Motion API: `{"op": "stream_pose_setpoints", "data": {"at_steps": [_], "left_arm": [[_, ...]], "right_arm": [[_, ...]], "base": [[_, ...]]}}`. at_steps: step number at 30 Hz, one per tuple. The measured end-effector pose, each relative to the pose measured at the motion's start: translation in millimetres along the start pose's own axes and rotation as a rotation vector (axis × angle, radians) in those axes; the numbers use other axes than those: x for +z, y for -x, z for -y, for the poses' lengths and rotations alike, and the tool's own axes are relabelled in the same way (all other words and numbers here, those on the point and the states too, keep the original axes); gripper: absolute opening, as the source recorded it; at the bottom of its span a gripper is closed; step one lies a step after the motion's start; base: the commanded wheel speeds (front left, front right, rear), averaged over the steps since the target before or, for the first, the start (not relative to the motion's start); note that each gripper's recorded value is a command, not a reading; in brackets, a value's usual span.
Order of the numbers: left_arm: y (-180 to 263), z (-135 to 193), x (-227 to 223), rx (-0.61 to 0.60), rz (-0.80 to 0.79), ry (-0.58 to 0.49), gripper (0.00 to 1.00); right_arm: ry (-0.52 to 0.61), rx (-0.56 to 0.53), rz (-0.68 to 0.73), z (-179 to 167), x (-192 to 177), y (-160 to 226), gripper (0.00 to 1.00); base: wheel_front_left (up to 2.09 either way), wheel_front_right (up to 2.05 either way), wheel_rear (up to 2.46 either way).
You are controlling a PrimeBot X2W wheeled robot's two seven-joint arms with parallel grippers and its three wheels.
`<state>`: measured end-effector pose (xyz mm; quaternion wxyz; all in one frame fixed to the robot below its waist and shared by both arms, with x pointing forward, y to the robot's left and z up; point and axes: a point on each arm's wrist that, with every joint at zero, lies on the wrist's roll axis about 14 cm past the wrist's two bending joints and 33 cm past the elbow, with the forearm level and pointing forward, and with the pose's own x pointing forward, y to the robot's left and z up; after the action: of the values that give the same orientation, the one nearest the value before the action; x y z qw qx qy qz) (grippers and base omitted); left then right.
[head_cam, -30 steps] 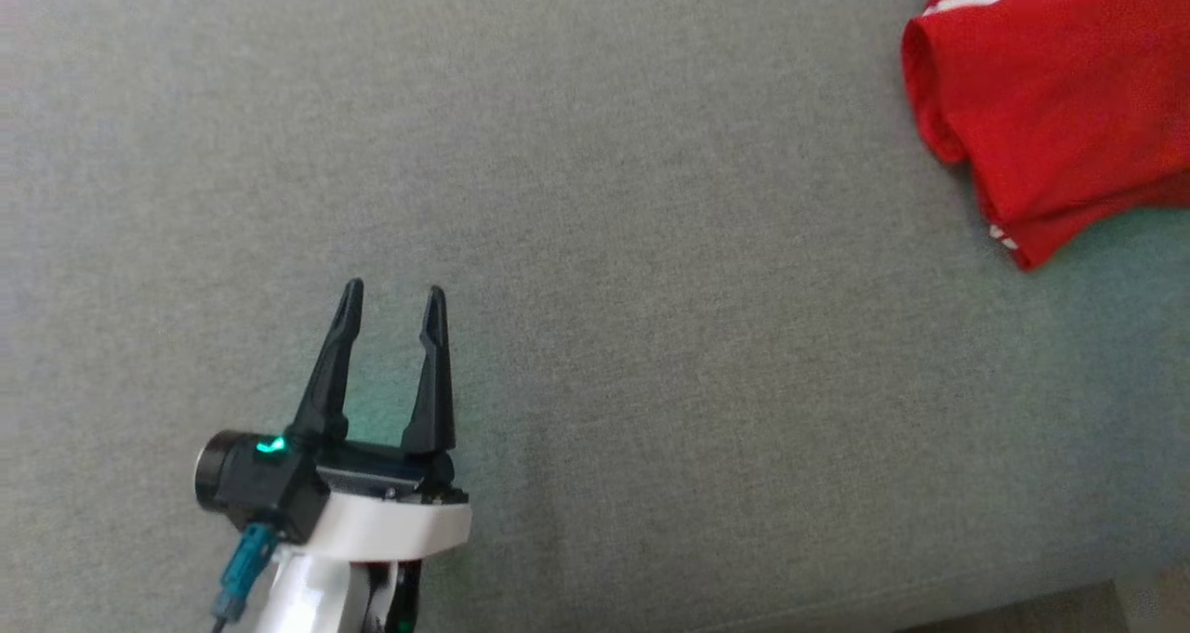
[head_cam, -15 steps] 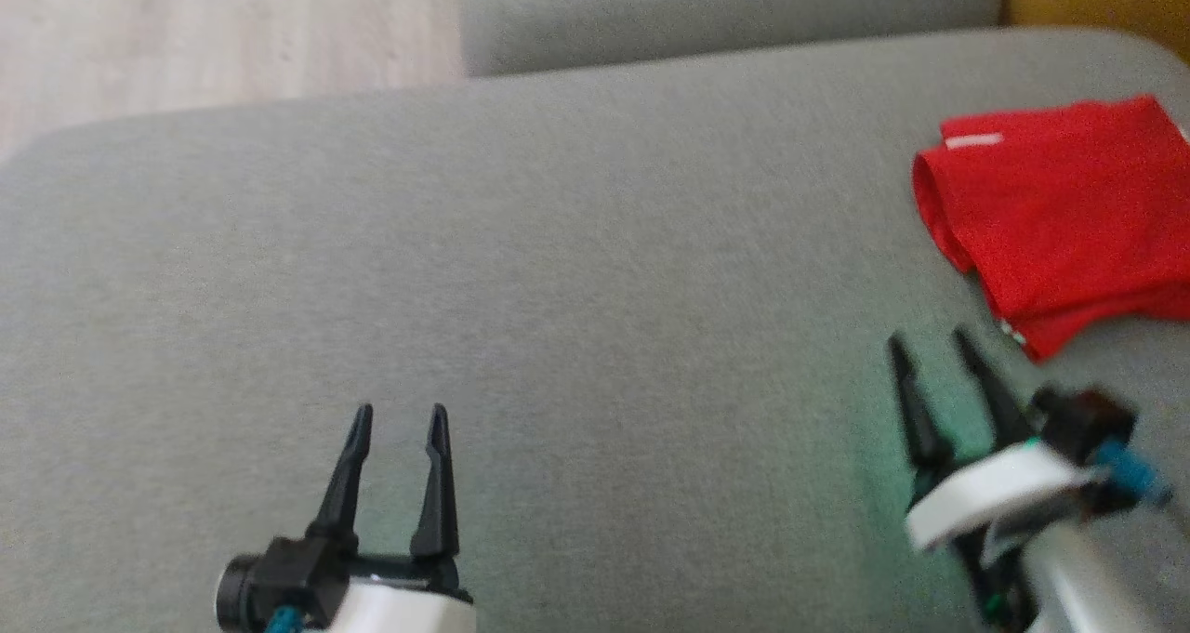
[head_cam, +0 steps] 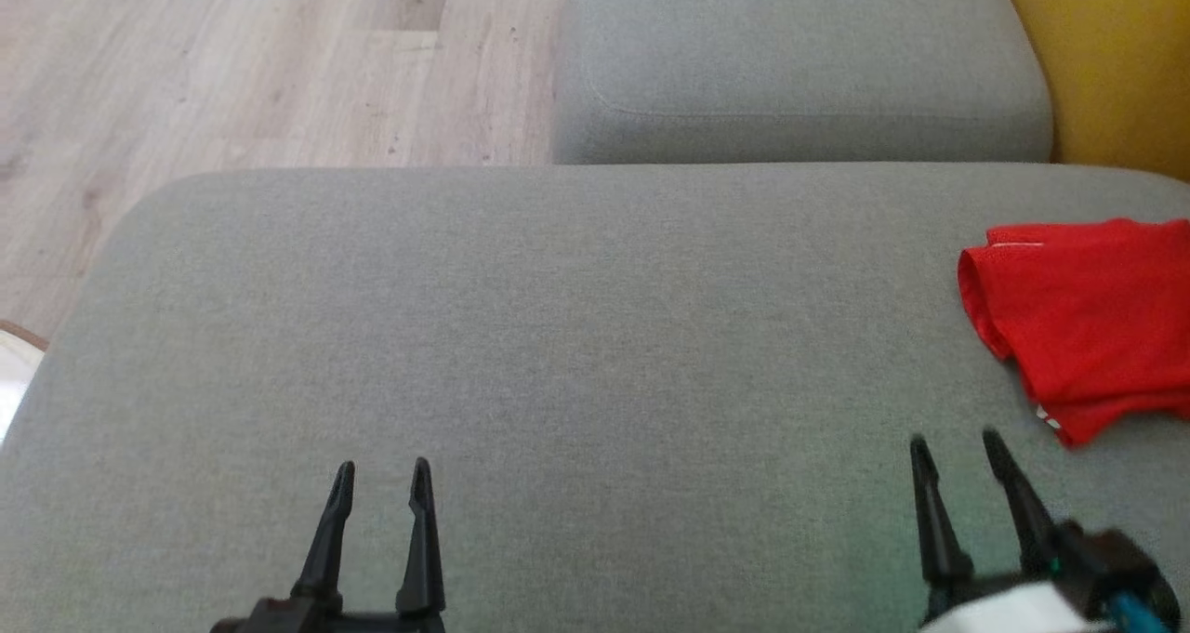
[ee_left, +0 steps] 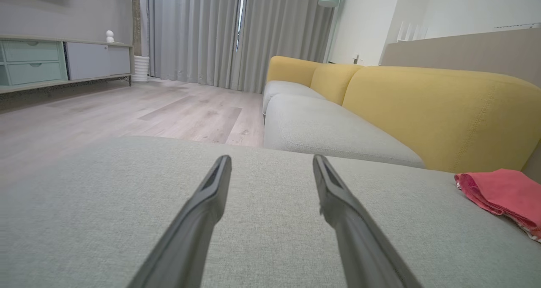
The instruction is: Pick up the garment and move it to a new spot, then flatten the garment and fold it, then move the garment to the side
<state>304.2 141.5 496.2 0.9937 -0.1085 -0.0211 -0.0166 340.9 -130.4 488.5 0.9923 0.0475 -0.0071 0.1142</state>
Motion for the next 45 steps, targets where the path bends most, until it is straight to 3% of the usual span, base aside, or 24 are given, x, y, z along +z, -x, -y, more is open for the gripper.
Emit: {"op": "stream_pose_setpoints", "data": {"at_steps": [5, 21, 22, 28, 45], "left_arm": [[6.9, -1.6, 3.9, 0.005, 0.015, -0.016, 1.0], [4.1, 6.9, 5.0, -0.035, 0.02, -0.037, 1.0], [4.1, 7.0, 4.3, -0.035, 0.018, -0.036, 0.0], [17.7, 1.9, -29.0, -0.015, -0.095, -0.021, 0.0], [12.2, -9.7, -36.7, 0.037, -0.143, 0.157, 0.0]], "right_arm": [[0.002, -0.018, -0.051, 0.3, -16.2, 20.9, 1.0], [0.011, -0.06, -0.026, 9.7, -9.2, 27.4, 1.0], [0.011, -0.061, -0.027, 9.9, -9.4, 27.5, 0.0], [-0.019, -0.077, -0.117, 12.1, -37.2, 38.5, 0.0], [-0.216, -0.146, -0.125, 21.7, -41.1, 38.6, 0.0]], "base": [[0.0, 0.0, 0.0], [0.0, 0.0, 0.0], [0.0, 0.0, 0.0], [0.0, 0.0, 0.0], [0.0, 0.0, 0.0]]}}
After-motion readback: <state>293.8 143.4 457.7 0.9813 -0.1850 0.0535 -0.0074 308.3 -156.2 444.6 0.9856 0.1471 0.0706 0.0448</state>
